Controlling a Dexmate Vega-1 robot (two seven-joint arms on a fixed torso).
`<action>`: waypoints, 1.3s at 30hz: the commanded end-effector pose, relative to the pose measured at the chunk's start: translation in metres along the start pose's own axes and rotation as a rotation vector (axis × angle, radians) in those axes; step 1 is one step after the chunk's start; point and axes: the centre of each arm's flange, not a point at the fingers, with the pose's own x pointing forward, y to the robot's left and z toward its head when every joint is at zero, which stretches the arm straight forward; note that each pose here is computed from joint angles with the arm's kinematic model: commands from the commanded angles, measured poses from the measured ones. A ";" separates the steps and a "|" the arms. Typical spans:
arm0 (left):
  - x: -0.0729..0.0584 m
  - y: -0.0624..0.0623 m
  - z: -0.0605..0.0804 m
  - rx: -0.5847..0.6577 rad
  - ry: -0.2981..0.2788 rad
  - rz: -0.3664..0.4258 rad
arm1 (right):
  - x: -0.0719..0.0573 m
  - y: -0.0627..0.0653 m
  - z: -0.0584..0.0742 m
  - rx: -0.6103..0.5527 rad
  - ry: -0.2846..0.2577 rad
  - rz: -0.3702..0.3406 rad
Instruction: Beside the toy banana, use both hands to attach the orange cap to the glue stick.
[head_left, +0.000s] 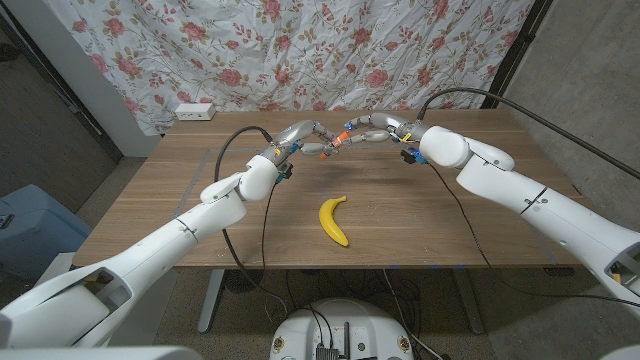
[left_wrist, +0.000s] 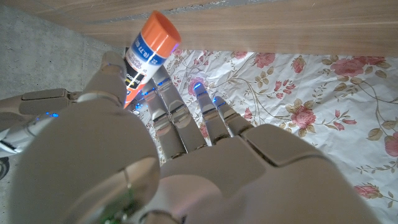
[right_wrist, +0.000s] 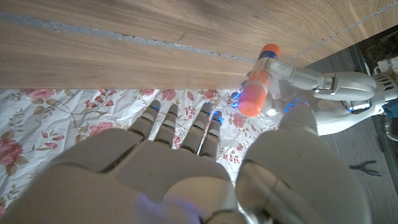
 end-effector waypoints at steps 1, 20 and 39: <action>0.001 0.002 -0.002 0.010 -0.002 -0.008 | 0.002 -0.003 -0.012 0.068 -0.032 0.029; 0.011 0.006 -0.005 0.011 -0.004 -0.006 | -0.008 -0.007 -0.031 0.140 -0.125 -0.069; 0.013 0.010 -0.010 0.017 0.013 0.026 | -0.021 0.005 -0.041 0.140 -0.148 -0.213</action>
